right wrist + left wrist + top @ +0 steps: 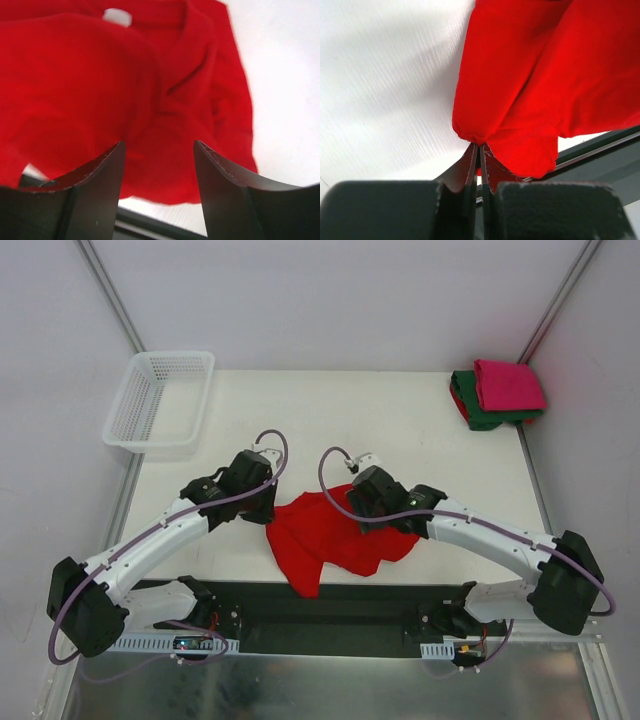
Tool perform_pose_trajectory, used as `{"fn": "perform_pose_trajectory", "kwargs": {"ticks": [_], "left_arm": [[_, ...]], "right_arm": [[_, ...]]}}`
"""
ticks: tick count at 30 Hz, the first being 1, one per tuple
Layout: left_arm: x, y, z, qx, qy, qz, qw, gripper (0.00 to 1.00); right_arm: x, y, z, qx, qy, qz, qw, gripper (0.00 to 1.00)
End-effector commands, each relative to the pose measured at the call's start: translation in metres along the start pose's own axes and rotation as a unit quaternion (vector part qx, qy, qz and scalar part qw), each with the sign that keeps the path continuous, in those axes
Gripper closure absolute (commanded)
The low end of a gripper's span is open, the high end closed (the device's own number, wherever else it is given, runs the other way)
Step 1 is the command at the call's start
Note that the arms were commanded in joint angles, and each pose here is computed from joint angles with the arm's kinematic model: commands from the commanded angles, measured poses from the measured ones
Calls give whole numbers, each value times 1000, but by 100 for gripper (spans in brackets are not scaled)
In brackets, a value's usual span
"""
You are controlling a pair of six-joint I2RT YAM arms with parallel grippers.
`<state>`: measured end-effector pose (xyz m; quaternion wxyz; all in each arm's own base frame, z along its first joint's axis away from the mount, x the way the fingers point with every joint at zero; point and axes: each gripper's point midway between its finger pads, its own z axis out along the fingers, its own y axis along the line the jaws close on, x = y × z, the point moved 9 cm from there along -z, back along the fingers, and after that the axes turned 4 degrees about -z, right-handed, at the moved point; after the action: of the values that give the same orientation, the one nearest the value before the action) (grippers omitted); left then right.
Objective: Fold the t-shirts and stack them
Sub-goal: Flatten out the tshirt
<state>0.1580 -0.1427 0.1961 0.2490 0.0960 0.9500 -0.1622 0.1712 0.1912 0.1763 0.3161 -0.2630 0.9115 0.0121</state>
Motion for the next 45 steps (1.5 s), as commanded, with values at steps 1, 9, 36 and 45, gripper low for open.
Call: {"fn": "perform_pose_trajectory", "kwargs": {"ticks": [1,9,36,45], "left_arm": [[-13,-4,-4,-8,-16,15,1000,100],[-16,-5,-1,-8,-15,18,1000,100],[-9,-4,-4,2,-17,10,1000,100],[-8,-3,-5,2,-19,12,1000,100]], "right_arm": [[15,18,-23,-60,16,14,998,40],[50,56,-16,-145,65,25,987,39],[-27,-20,-7,75,-52,70,993,36],[-43,-25,38,73,-20,80,994,37]]}}
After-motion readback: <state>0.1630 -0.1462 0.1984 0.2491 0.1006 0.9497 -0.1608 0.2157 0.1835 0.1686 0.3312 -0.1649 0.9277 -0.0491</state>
